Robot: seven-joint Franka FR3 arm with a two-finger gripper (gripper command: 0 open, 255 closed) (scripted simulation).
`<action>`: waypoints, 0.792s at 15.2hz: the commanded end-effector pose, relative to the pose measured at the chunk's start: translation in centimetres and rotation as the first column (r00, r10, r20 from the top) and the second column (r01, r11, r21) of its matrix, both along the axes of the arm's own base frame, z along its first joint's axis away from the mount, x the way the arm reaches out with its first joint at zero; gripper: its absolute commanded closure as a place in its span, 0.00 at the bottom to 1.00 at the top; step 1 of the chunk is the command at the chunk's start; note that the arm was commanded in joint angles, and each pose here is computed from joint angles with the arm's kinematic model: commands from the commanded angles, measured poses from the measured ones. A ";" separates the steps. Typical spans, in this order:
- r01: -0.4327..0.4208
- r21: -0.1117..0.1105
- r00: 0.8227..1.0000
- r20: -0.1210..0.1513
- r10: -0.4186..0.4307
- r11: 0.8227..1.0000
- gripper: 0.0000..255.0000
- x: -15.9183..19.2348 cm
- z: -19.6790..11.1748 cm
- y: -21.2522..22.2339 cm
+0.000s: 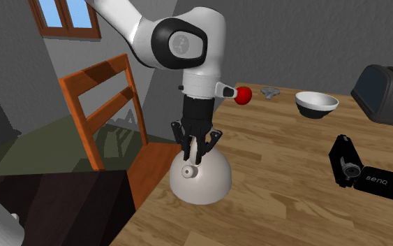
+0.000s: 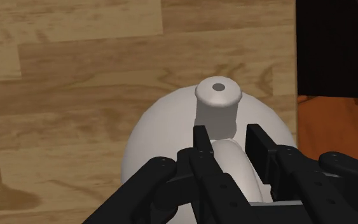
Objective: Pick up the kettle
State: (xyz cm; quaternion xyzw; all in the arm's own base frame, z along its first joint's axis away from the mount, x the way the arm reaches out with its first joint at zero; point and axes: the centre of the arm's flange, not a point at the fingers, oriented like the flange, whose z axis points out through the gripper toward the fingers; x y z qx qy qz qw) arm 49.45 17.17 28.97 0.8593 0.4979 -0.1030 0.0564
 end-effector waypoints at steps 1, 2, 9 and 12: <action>0.000 0.000 1.000 0.000 0.000 1.000 1.00 0.0 0.0 0.0; 0.000 0.000 1.000 0.000 0.000 1.000 1.00 0.0 0.0 0.0; 0.000 0.000 1.000 0.000 0.000 1.000 1.00 0.0 1.5 0.1; 0.000 0.000 1.000 0.000 0.000 1.000 1.00 0.0 3.1 0.1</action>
